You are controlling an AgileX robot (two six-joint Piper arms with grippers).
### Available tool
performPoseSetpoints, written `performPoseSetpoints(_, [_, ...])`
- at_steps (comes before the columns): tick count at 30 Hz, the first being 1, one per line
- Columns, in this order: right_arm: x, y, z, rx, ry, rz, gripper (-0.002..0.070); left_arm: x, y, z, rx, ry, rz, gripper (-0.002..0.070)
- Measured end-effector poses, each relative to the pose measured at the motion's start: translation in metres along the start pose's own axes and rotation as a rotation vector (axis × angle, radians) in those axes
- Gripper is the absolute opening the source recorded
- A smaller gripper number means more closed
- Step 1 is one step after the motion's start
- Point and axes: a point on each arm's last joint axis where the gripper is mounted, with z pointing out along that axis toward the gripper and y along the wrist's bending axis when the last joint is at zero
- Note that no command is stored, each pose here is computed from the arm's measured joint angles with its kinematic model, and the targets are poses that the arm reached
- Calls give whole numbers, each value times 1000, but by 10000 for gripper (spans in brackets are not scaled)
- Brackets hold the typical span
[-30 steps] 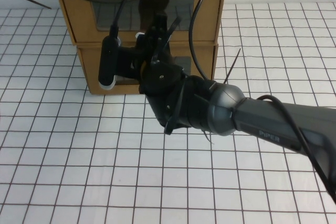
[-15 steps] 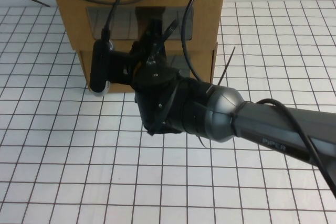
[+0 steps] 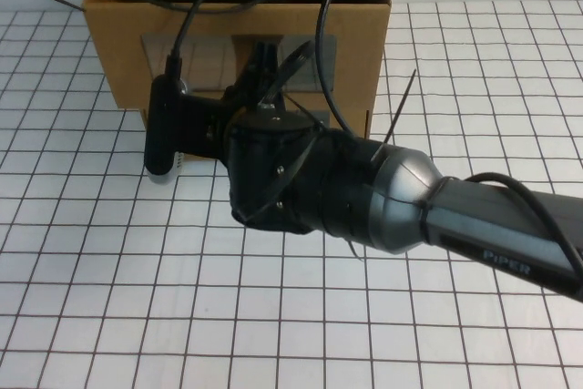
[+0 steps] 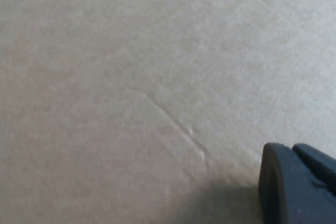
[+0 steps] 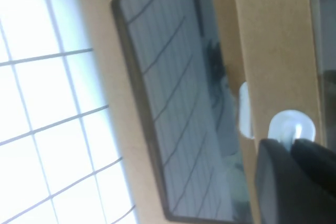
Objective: Open the shoe box
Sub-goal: 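Pull the top drawer of the cardboard box fully open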
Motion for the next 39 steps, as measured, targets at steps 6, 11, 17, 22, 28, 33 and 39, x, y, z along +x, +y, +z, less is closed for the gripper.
performPoseSetpoints(6, [-1,7,-5,-38,35,-26,8,0,0,0,2,-1,-1,-2])
performPoseSetpoints(11, [-7,16,-16,-73,48,-47,8,0,0,0,2,-1,-1,-2])
performPoseSetpoints(17, [-7,22,-38,-134,36,-44,8,0,0,0,2,-1,-1,-2])
performPoseSetpoints(22, [-3,25,-66,-176,11,-34,8,0,0,0,3,-2,-1,-2])
performPoseSetpoints(28, [0,38,-102,-226,-25,-40,6,0,0,0,5,-3,-2,-2])
performPoseSetpoints(33, [1,50,-118,-275,-27,-33,-8,0,0,0,5,-3,-2,-2])
performPoseSetpoints(39, [2,50,-119,-278,-15,-12,7,0,-1,0,7,-4,-3,-2])
